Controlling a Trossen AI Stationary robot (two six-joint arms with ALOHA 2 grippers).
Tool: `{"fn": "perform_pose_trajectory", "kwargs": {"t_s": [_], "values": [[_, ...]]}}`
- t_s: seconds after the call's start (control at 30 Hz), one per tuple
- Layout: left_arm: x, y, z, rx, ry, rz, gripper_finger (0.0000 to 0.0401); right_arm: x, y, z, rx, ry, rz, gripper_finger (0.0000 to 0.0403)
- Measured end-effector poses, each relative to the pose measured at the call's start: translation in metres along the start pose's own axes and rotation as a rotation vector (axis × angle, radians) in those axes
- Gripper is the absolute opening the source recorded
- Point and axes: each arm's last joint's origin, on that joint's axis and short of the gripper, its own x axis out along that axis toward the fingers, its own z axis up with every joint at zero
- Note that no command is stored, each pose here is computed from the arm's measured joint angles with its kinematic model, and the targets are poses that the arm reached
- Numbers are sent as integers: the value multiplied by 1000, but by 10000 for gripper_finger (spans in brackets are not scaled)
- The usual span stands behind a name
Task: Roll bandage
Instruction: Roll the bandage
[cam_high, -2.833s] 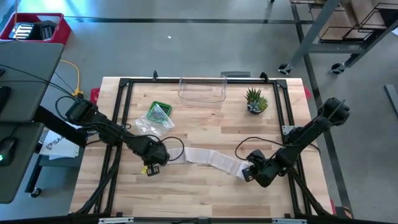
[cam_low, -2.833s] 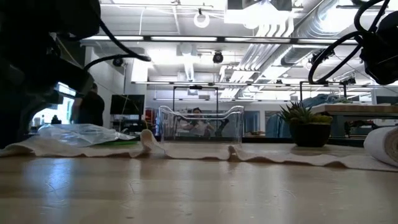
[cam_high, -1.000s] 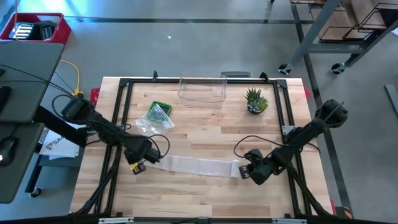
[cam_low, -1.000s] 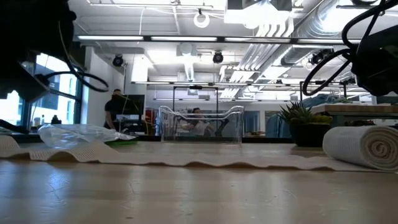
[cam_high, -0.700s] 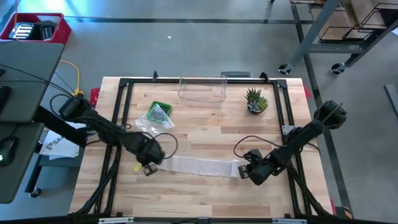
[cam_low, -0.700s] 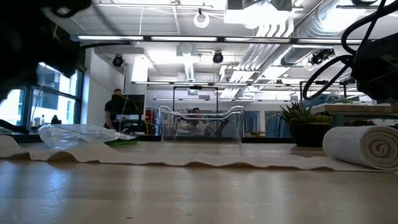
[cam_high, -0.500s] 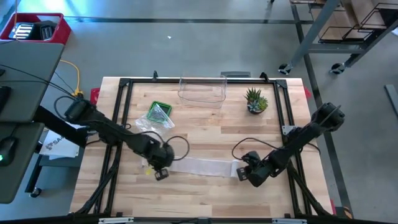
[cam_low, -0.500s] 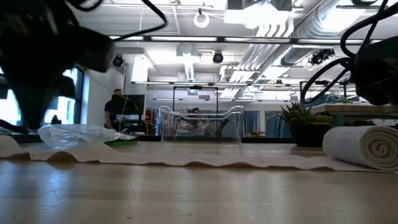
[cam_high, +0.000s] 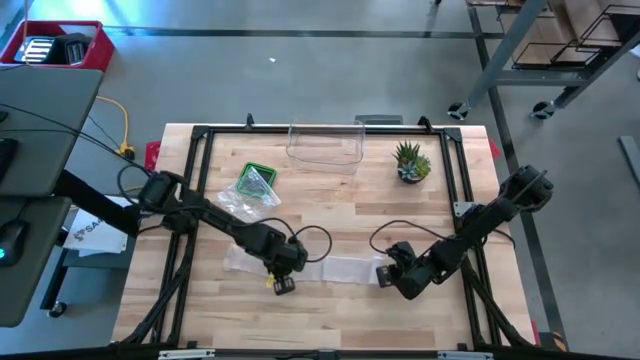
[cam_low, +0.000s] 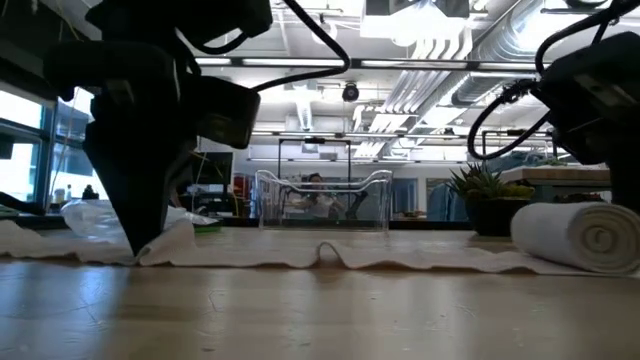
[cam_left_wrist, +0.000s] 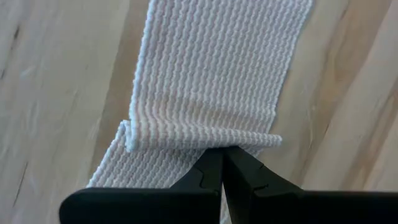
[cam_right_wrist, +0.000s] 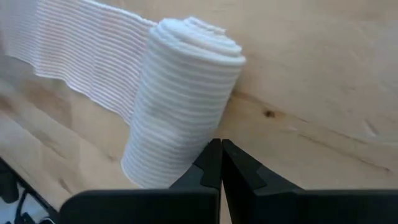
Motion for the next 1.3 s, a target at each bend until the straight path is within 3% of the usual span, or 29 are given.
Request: {"fn": "perform_pose_trajectory", "kwargs": {"t_s": [0.43,1.0,1.13,1.3], "values": [[-11,17,-22,139,179,215,0,1,9,5,-7,-29,80,0],[-28,6,-11,181,192,222,0,5,24,22,-66,-46,160,0],[-31,0,-2,200,110,209,0,5,24,22,-70,-46,159,0],[-21,-7,24,330,-90,108,0,5,25,22,-71,-46,163,0]]}}
